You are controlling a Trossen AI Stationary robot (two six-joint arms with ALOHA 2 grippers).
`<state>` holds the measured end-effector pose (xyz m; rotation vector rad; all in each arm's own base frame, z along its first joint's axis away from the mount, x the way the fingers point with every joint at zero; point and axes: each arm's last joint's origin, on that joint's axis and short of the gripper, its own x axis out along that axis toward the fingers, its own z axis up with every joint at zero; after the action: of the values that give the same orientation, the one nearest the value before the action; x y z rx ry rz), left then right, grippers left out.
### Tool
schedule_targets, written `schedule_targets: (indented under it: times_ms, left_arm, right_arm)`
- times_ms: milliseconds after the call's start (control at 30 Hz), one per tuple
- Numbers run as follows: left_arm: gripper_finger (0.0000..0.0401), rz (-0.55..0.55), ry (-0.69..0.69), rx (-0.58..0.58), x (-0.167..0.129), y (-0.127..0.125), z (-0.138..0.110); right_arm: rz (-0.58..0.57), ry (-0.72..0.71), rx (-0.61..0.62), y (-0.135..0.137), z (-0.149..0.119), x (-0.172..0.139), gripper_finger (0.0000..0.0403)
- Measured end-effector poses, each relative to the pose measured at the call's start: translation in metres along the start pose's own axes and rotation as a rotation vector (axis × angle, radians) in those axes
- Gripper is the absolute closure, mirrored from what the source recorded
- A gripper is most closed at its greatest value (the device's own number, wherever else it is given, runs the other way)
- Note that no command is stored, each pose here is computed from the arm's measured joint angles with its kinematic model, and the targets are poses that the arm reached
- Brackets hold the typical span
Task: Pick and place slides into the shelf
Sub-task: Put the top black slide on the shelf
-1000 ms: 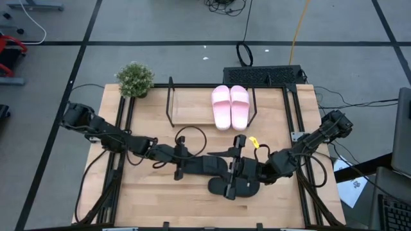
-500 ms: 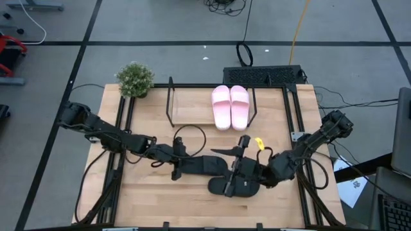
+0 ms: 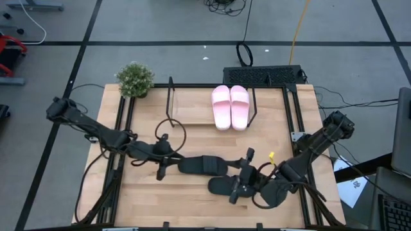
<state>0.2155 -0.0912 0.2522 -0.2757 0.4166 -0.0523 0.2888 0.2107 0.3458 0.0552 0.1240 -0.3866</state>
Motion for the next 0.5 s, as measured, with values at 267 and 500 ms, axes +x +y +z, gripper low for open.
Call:
schedule_targets:
  times_ms: [267,500]
  left_arm:
    - [0.0327,-0.064,-0.107,0.093,0.003,-0.013,0.006]
    - [0.0327,0.029,-0.120,0.213,0.019,-0.010,0.001]
  right_arm:
    - [-0.007,0.009,-0.027,-0.005,0.000,0.008,0.0257]
    - [-0.040,0.008,-0.031,-0.011,0.002,0.017,0.0257]
